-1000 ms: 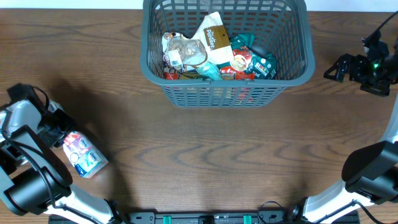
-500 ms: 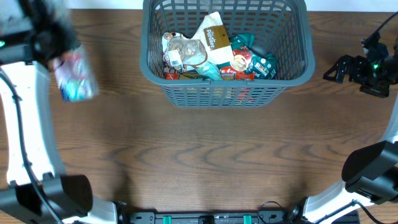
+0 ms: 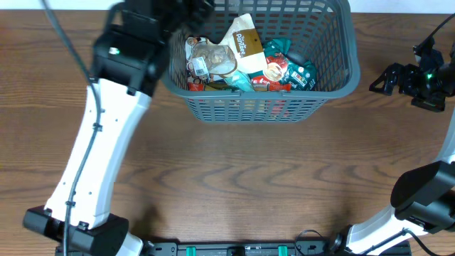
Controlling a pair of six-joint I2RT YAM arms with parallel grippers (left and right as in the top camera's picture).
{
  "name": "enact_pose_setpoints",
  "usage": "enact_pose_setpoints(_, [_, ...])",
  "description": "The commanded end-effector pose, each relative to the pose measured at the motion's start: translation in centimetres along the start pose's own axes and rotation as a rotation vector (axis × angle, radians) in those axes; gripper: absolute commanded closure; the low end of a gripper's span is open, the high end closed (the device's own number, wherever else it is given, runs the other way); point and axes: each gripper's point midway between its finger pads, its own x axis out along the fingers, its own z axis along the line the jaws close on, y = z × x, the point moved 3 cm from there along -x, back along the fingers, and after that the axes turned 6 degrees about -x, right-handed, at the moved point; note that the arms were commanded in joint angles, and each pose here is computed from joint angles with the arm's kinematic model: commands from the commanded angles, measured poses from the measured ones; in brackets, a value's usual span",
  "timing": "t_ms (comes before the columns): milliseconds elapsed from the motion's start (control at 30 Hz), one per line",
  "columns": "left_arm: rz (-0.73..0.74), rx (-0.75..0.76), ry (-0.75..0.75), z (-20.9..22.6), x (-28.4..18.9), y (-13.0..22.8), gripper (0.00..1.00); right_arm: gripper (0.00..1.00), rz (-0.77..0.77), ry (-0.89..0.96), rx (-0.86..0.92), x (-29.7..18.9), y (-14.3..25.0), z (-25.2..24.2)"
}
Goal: Pack container
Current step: 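Carry the tissue pack into the basket and release it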
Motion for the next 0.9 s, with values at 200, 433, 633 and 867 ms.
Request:
enact_pose_setpoints(200, [0.050, 0.178, 0.213, -9.2, 6.6, 2.5, 0.94, 0.01, 0.024, -0.019, 0.016, 0.4, 0.3, 0.3])
enact_pose_setpoints(433, [0.275, 0.182, 0.325, -13.4, 12.4, 11.2, 0.89, 0.01, 0.024, -0.019, 0.016, 0.4, 0.3, 0.3])
enact_pose_setpoints(633, [0.452, 0.188, 0.410, -15.8, 12.9, 16.4, 0.78, 0.01, 0.021, -0.018, 0.015, 0.4, 0.2, 0.3])
enact_pose_setpoints(867, [0.521, 0.189, 0.440, -16.2, 12.1, 17.9, 0.45, 0.01, 0.017, -0.017, 0.014, 0.4, 0.2, 0.3])
